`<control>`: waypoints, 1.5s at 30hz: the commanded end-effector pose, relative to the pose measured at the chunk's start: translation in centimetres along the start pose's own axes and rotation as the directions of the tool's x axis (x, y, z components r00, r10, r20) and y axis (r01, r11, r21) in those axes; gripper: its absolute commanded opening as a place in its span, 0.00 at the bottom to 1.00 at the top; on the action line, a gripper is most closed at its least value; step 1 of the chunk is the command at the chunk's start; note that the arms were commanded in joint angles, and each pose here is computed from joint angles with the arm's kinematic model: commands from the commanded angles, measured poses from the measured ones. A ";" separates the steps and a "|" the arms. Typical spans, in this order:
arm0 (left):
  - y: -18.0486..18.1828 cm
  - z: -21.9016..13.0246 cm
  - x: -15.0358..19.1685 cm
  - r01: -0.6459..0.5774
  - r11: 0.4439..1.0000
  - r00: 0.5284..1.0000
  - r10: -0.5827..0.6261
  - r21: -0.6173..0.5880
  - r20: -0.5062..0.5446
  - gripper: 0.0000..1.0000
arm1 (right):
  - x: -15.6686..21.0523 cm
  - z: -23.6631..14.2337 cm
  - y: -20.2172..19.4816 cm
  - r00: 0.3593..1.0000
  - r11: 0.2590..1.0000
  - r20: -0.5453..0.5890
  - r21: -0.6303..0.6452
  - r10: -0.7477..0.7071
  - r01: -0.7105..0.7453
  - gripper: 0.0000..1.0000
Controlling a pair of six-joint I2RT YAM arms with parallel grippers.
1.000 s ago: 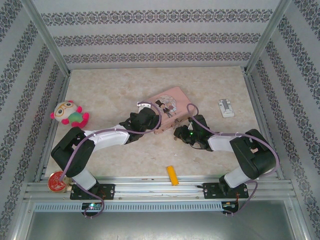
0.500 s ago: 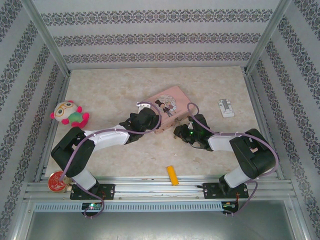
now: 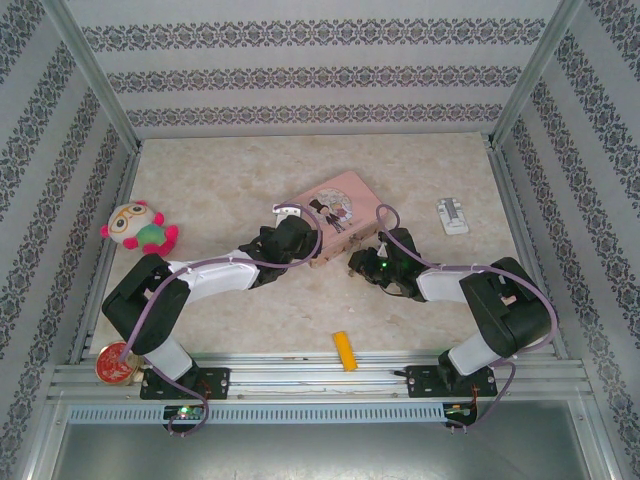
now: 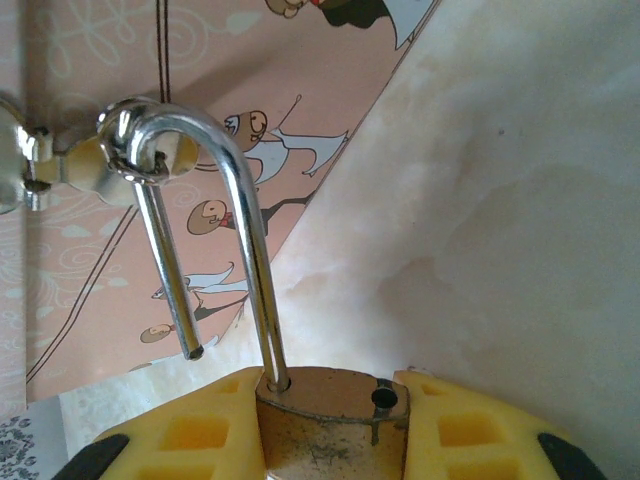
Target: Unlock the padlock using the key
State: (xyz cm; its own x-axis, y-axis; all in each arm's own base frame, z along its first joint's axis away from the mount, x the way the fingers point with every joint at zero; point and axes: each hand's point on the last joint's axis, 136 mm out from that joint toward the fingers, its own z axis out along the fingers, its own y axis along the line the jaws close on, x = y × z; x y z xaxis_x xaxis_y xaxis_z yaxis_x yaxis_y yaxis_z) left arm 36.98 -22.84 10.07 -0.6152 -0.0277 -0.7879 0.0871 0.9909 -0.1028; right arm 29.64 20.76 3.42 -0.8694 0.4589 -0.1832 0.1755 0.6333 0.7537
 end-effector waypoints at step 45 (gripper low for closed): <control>1.0 -0.2 1.9 -0.020 0.999 0.999 0.018 -0.040 -0.042 0.99 | -5.0 -0.1 1.0 0.983 0.997 0.176 -0.055 0.059 -0.050 0.00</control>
State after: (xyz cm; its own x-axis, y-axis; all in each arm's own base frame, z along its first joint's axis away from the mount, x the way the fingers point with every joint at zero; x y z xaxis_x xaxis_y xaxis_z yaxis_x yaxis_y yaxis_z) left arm 36.96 -22.63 9.98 -0.6119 -0.0469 -0.7895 0.0689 0.9913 -0.1123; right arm 31.66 20.21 4.05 -0.8267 0.5281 -0.1940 0.1945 0.5918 0.7822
